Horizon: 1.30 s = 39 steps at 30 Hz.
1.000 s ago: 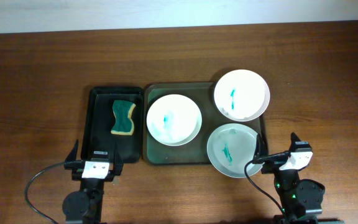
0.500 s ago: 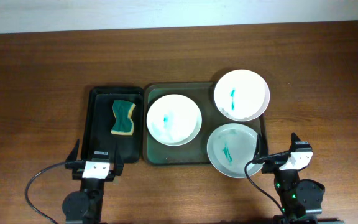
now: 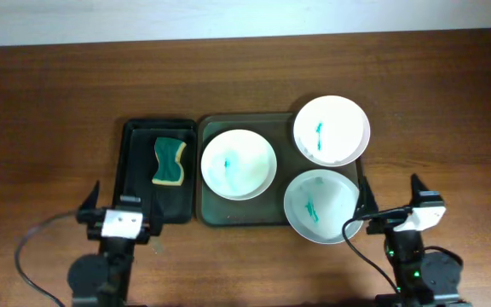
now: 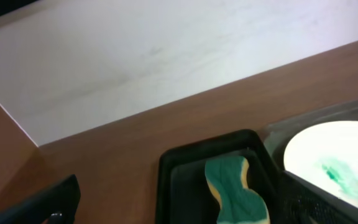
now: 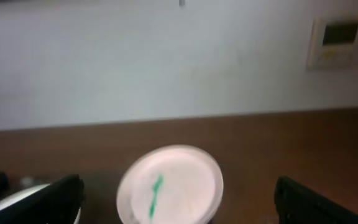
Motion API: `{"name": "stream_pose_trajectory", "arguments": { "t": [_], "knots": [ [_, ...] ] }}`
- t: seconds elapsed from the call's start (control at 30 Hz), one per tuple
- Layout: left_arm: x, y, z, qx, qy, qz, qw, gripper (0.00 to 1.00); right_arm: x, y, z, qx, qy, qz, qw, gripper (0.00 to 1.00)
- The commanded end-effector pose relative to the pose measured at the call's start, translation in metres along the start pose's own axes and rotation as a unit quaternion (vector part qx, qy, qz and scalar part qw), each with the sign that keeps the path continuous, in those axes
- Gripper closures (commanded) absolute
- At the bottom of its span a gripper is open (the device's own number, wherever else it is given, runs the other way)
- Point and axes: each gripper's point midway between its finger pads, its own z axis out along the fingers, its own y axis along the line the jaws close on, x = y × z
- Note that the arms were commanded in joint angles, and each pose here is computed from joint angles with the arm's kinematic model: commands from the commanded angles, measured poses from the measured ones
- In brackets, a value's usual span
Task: Clean dirty plates on tray and stack at the side
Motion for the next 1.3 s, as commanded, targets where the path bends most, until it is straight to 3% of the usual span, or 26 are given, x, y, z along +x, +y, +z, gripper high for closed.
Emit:
{"name": "stream_pose_trajectory", "arguments": {
  "t": [0.0,0.13,0.33,0.5,0.67,0.8,0.93,1.03,1.17,1.27],
  "knots": [
    [-0.043,0.013,0.009,0.01,0.011,0.006,1.0,0.01,-0.037,0.014,0.004,-0.028,-0.003,0.003,1.0,0.02],
    [-0.069,0.015,0.031,0.046,0.053,0.003,0.998,0.01,-0.058,0.023,0.024,-0.045,0.044,0.006,0.998,0.02],
    [-0.083,0.016,0.077,0.104,0.184,-0.01,0.977,0.01,-0.07,0.029,0.064,-0.044,0.191,0.019,0.98,0.02],
    [-0.083,-0.014,0.114,0.22,0.278,-0.048,0.934,0.01,-0.061,0.028,0.093,-0.026,0.336,0.031,0.941,0.02],
    [-0.058,-0.055,0.139,0.321,0.319,-0.1,0.886,0.01,-0.032,0.025,0.117,-0.011,0.448,0.041,0.893,0.02],
    [-0.038,-0.078,0.144,0.364,0.35,-0.151,0.85,0.01,-0.001,0.063,0.126,-0.114,0.499,0.107,0.852,0.02],
    [-0.023,-0.084,0.149,0.367,0.374,-0.165,0.835,0.01,0.019,0.083,0.131,-0.169,0.524,0.133,0.824,0.04],
    [-0.015,-0.078,0.156,0.346,0.379,-0.152,0.845,0.01,0.037,0.094,0.134,-0.168,0.548,0.145,0.806,0.22],
    [0.008,-0.031,0.171,0.159,0.445,-0.187,0.861,0.0,0.07,0.106,0.142,-0.101,0.583,0.158,0.79,0.28],
    [0.008,-0.014,0.174,0.097,0.451,-0.205,0.863,0.01,0.1,0.12,0.143,-0.067,0.612,0.159,0.772,0.29]
  ]
}}
